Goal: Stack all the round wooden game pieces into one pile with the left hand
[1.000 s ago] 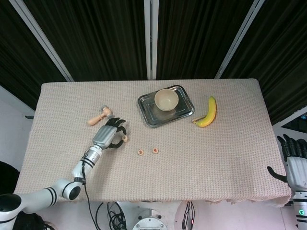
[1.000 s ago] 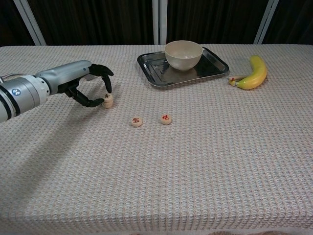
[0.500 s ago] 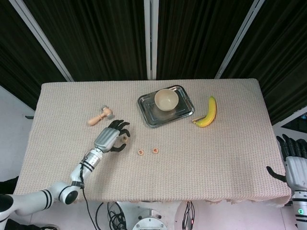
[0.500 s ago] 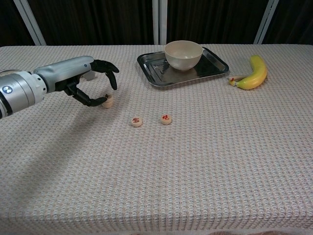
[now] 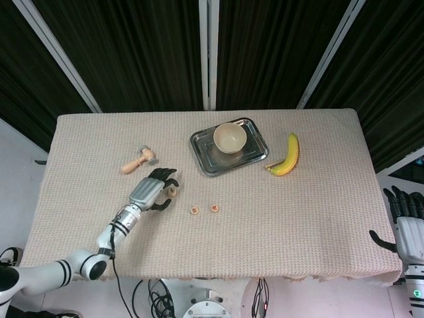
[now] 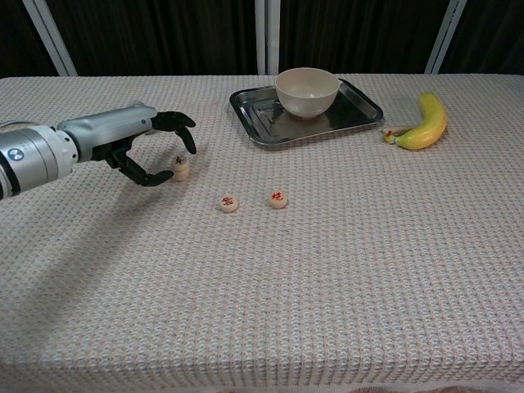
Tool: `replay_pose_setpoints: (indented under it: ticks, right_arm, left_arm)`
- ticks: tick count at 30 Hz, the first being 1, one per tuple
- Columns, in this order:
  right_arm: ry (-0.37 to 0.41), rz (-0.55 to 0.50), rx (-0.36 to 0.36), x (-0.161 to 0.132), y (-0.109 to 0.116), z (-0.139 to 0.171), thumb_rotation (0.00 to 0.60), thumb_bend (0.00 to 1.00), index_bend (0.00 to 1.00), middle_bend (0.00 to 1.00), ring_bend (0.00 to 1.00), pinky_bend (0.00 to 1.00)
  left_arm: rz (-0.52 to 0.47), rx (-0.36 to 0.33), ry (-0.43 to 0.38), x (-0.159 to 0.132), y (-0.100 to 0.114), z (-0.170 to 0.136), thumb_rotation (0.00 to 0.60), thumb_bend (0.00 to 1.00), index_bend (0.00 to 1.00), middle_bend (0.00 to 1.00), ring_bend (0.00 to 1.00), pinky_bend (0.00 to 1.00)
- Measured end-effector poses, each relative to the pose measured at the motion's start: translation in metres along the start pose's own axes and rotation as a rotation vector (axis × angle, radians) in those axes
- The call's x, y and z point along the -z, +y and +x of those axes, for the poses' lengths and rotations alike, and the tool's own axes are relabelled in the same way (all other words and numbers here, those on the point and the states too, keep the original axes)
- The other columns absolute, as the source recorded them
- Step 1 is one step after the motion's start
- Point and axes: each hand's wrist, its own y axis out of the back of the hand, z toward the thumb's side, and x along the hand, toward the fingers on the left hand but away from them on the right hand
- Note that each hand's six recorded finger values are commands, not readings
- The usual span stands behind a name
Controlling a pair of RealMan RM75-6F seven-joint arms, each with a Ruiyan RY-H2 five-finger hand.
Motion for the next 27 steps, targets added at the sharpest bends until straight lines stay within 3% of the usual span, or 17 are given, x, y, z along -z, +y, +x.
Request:
replay_pose_setpoints:
  ticks: [27]
  right_arm:
    - [-0.006, -0.002, -0.01, 0.0027, -0.0047, 0.0004, 0.6, 0.13, 0.0, 0.0, 0.0, 0.0]
  left_arm:
    - [0.008, 0.018, 0.006, 0.0012, -0.0035, -0.0032, 0.6, 0.41, 0.31, 0.03, 0.0, 0.0]
